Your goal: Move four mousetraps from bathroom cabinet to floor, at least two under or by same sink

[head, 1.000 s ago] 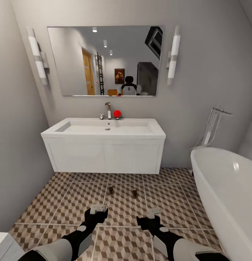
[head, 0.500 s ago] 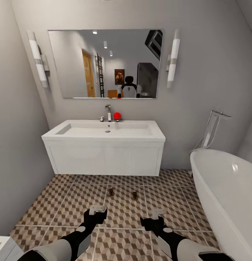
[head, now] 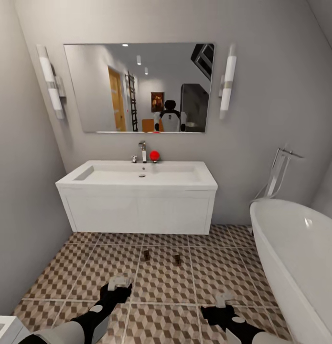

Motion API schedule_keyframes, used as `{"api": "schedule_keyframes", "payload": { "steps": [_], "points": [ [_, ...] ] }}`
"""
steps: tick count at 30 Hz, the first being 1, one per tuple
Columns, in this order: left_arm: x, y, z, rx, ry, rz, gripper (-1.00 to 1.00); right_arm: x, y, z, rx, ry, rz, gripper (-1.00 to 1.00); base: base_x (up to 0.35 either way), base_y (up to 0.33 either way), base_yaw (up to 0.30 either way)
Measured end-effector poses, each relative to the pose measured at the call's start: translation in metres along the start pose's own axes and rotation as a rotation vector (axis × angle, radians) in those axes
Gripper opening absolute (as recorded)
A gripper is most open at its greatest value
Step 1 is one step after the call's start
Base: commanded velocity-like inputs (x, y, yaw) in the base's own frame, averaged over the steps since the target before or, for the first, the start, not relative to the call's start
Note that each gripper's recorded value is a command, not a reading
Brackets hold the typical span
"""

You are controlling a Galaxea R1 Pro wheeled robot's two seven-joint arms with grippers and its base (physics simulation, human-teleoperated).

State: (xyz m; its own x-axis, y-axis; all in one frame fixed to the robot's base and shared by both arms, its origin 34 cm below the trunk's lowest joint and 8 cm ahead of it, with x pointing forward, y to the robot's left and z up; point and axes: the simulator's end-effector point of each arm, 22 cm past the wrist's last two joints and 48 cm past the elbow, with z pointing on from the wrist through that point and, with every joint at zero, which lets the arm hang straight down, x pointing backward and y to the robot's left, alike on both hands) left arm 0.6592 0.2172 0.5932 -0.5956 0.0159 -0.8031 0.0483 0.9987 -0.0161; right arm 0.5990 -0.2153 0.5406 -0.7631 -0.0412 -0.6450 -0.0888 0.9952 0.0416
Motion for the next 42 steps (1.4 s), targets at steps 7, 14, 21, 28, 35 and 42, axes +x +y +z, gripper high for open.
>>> {"api": "schedule_keyframes", "payload": {
  "steps": [7, 14, 21, 28, 35, 42],
  "points": [
    [0.090, 0.036, -0.038, -0.041, 0.170, -0.002, 1.00, 0.140, -0.007, -0.041, 0.020, 0.228, 0.015, 1.00, 0.000, 0.000, 0.000],
    [0.123, 0.041, -0.061, -0.054, 0.272, -0.039, 1.00, 0.174, -0.004, -0.064, 0.020, 0.284, 0.019, 1.00, 0.000, 0.000, 0.000],
    [0.153, 0.042, -0.085, -0.068, 0.383, -0.079, 1.00, 0.207, 0.000, -0.090, 0.018, 0.344, 0.024, 1.00, 0.000, 0.000, 0.000],
    [0.169, 0.040, -0.106, -0.071, 0.434, -0.090, 1.00, 0.220, 0.002, -0.108, 0.016, 0.376, 0.026, 1.00, 0.000, 0.000, 0.000],
    [0.179, 0.039, -0.124, -0.072, 0.467, -0.093, 1.00, 0.226, 0.003, -0.123, 0.018, 0.395, 0.026, 1.00, 0.000, 0.000, 0.000],
    [0.181, 0.038, -0.137, -0.072, 0.487, -0.094, 1.00, 0.229, 0.003, -0.137, 0.025, 0.411, 0.026, 1.00, 0.000, 0.000, 0.000]
  ]
}}
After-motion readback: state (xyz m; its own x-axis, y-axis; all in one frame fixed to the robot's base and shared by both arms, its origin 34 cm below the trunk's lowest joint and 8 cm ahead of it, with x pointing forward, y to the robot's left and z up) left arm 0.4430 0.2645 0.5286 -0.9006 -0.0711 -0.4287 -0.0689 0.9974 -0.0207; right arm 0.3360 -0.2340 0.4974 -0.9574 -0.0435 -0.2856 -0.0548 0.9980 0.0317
